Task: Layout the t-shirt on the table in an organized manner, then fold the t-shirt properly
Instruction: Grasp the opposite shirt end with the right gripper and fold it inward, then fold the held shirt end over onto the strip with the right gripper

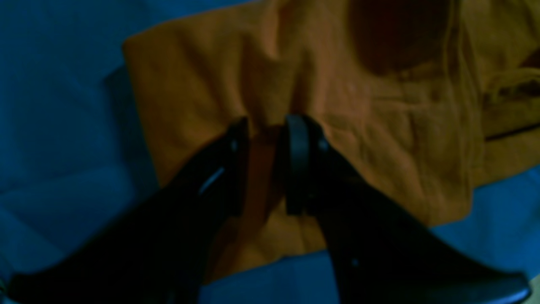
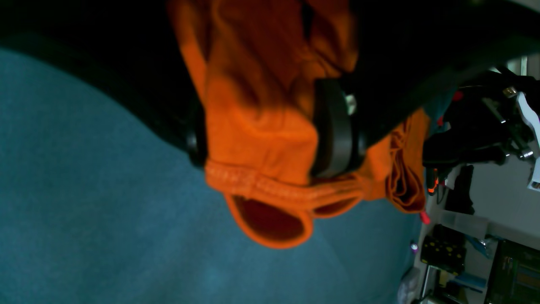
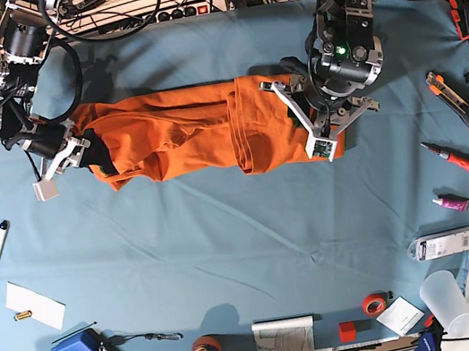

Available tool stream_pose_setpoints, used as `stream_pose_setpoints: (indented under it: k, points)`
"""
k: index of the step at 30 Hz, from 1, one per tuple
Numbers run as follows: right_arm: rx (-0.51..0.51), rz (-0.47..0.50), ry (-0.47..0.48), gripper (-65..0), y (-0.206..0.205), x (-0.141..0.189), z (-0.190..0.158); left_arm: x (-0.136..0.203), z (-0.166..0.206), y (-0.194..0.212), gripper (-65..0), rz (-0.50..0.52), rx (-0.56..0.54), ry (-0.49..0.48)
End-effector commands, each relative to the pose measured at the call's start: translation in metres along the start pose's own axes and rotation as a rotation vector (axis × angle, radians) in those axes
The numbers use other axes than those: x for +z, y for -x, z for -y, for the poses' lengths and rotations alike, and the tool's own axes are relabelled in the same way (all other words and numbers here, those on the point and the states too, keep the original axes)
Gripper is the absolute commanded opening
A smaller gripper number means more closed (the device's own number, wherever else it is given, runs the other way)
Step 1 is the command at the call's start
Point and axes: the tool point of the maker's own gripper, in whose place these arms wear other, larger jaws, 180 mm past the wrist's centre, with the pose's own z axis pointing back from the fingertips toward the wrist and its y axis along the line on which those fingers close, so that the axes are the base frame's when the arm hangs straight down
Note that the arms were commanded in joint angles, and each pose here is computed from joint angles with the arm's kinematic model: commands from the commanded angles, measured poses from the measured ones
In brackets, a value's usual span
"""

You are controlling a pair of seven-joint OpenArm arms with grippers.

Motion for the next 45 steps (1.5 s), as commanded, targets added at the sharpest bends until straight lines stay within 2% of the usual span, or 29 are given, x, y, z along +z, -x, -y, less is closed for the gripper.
stream_pose_setpoints:
  k: [1,5,9,11,15,20,26,29,31,33,36,41,45]
  points:
    - [-0.075,-0.180,0.033,-38.1,0.049,-0.007,0.006,0.004,0.001,-0.014,-51.5,0.052,0.001,0.001]
    - [-0.065,-0.182,0.047,-65.0,0.046,-0.003,0.010,0.004,0.001,-0.014,-51.5,0.052,0.001,0.001]
    - [-0.009,-0.177,0.056,-65.0,0.038,0.004,0.012,0.004,0.004,-0.014,-51.5,0.051,0.011,0.018]
    - [0.042,-0.169,0.086,-65.0,0.025,0.012,0.014,0.004,0.012,-0.014,-51.5,0.045,0.037,0.068]
    - [0.224,-0.196,0.256,-65.0,-0.009,0.040,0.028,0.007,0.032,-0.016,-51.5,0.050,0.095,0.176]
    - [0.426,-0.115,0.470,-65.0,-0.081,0.077,0.038,0.020,0.034,-0.033,-51.5,0.114,0.084,0.185]
    - [0.504,-0.061,0.641,-65.0,-0.133,0.113,0.051,0.039,0.035,-0.053,-51.5,0.193,0.063,0.180]
    - [0.500,-0.044,0.766,-65.0,-0.149,0.138,0.064,0.039,0.030,-0.049,-51.5,0.172,0.047,0.148]
    - [0.492,-0.049,0.809,-65.0,-0.153,0.149,0.068,0.039,0.022,-0.043,-51.5,0.148,0.039,0.107]
    - [0.478,-0.054,0.778,-65.0,-0.150,0.146,0.064,0.040,0.012,-0.038,-51.5,0.133,0.057,0.071]
    - [0.465,-0.061,0.666,-65.0,-0.141,0.127,0.045,0.042,-0.013,-0.029,-51.5,0.116,0.107,0.011]
    - [0.525,-0.032,0.522,-65.0,-0.122,0.095,0.001,0.050,-0.063,-0.018,-51.5,0.097,0.187,-0.108]
    - [0.608,0.023,0.356,-65.0,-0.102,0.074,-0.054,0.060,-0.095,-0.012,-51.5,0.106,0.245,-0.188]
